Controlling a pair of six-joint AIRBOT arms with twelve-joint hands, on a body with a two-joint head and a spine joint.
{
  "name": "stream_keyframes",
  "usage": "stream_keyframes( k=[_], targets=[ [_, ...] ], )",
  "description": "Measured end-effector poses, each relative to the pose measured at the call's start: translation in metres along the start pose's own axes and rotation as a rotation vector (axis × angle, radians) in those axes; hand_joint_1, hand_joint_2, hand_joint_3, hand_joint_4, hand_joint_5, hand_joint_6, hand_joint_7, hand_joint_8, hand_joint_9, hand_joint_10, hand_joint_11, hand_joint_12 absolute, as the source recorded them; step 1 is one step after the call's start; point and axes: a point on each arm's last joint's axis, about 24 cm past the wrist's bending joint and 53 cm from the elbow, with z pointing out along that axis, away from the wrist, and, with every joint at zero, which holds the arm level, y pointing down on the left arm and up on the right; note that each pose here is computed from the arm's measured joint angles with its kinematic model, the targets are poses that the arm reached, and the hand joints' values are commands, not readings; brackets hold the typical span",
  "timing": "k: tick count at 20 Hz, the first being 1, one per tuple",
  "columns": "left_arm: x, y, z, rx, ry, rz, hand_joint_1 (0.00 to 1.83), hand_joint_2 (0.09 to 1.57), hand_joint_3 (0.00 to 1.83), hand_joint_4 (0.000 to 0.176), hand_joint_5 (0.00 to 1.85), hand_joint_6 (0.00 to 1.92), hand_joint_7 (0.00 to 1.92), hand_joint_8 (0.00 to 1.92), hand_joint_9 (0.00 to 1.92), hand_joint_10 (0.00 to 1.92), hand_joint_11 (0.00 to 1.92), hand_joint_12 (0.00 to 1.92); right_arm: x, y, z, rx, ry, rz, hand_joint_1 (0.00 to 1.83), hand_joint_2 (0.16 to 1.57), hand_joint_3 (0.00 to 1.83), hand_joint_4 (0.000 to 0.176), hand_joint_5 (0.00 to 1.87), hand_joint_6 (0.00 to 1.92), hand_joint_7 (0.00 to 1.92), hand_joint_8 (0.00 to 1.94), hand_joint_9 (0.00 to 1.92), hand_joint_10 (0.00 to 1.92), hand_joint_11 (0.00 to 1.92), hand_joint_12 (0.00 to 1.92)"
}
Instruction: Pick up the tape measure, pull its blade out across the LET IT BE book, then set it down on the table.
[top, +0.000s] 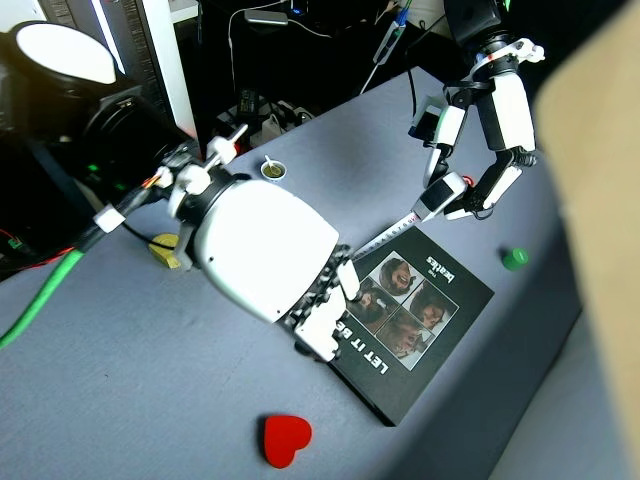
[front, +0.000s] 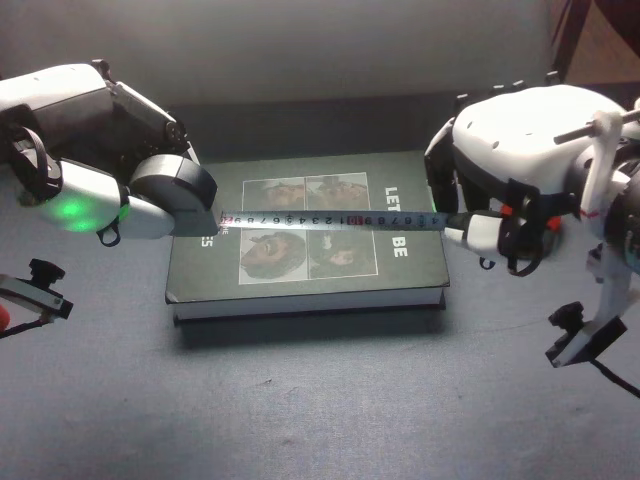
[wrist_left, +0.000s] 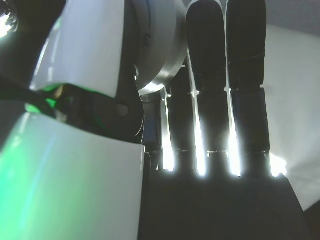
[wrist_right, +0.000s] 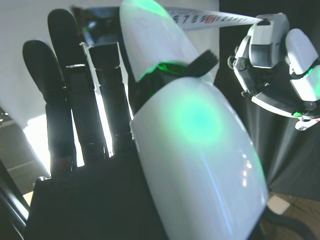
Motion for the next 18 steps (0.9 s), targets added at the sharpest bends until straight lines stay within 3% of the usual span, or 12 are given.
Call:
stream_keyframes(
  k=[8, 18],
  targets=[
    [0.001, 0.000, 0.000, 0.001, 0.001, -0.006, 1.39, 1.07, 0.00, 0.000, 0.96, 0.93, 1.10, 0.64, 1.08, 1.02, 1.00, 0.81, -0.017, -0.013, -0.003, -0.003, -0.010, -0.013, 1.18, 1.19, 0.00, 0.011, 0.84, 1.29, 0.86, 1.11, 0.78, 0.67, 0.49, 1.34],
    [0.000, -0.001, 0.000, 0.003, -0.002, -0.010, 1.39, 1.07, 0.00, 0.000, 0.95, 0.92, 1.13, 0.61, 1.08, 1.01, 1.02, 0.81, -0.037, -0.030, -0.008, 0.000, -0.029, -0.042, 1.17, 1.19, 0.00, 0.018, 0.83, 1.28, 0.86, 1.12, 0.77, 0.68, 0.49, 1.36]
  ],
)
